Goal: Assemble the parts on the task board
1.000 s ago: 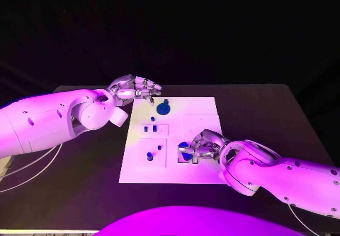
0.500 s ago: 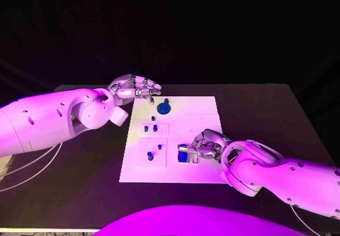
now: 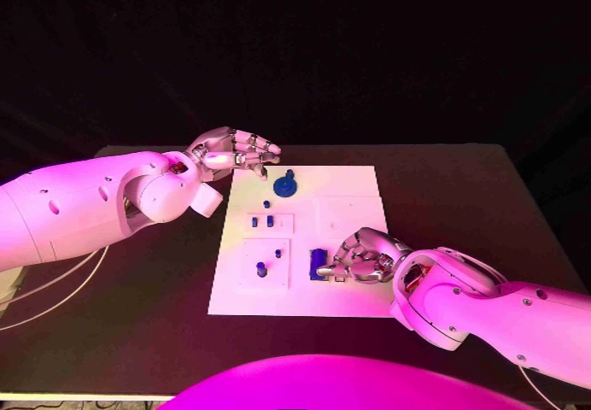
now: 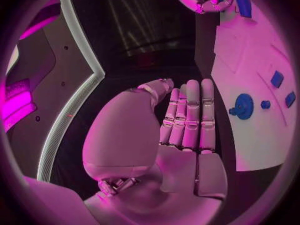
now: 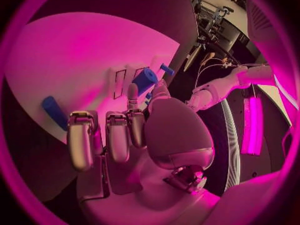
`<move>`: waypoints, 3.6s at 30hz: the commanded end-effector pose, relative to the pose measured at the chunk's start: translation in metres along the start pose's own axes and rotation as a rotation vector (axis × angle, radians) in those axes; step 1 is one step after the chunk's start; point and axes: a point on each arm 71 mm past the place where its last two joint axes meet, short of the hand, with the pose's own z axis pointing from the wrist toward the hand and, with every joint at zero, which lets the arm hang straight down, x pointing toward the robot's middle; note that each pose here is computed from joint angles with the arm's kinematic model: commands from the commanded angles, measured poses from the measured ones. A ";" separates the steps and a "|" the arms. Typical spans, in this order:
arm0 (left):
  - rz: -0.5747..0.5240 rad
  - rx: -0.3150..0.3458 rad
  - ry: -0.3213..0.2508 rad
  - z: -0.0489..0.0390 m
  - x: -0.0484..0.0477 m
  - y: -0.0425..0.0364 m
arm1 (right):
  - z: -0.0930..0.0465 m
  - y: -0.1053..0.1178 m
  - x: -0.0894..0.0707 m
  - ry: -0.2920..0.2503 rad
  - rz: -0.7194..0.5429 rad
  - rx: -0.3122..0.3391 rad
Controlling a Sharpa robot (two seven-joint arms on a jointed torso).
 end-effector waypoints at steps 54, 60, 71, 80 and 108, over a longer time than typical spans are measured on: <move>-0.001 0.007 0.019 -0.0010 0.0017 -0.0007 | -0.019 -0.029 -0.026 -0.106 -0.034 -0.035; -0.007 0.026 0.015 -0.0016 0.0039 -0.0024 | -0.039 -0.058 -0.055 -0.182 -0.027 0.015; -0.019 0.047 0.025 -0.0022 0.0080 -0.0026 | -0.056 -0.092 -0.056 -0.232 -0.167 0.079; -0.023 0.043 0.025 -0.0027 0.0075 -0.0012 | -0.052 -0.092 -0.039 -0.217 -0.197 0.086; -0.022 0.019 0.022 -0.0032 0.0032 0.0016 | -0.035 -0.082 -0.023 -0.151 -0.244 0.111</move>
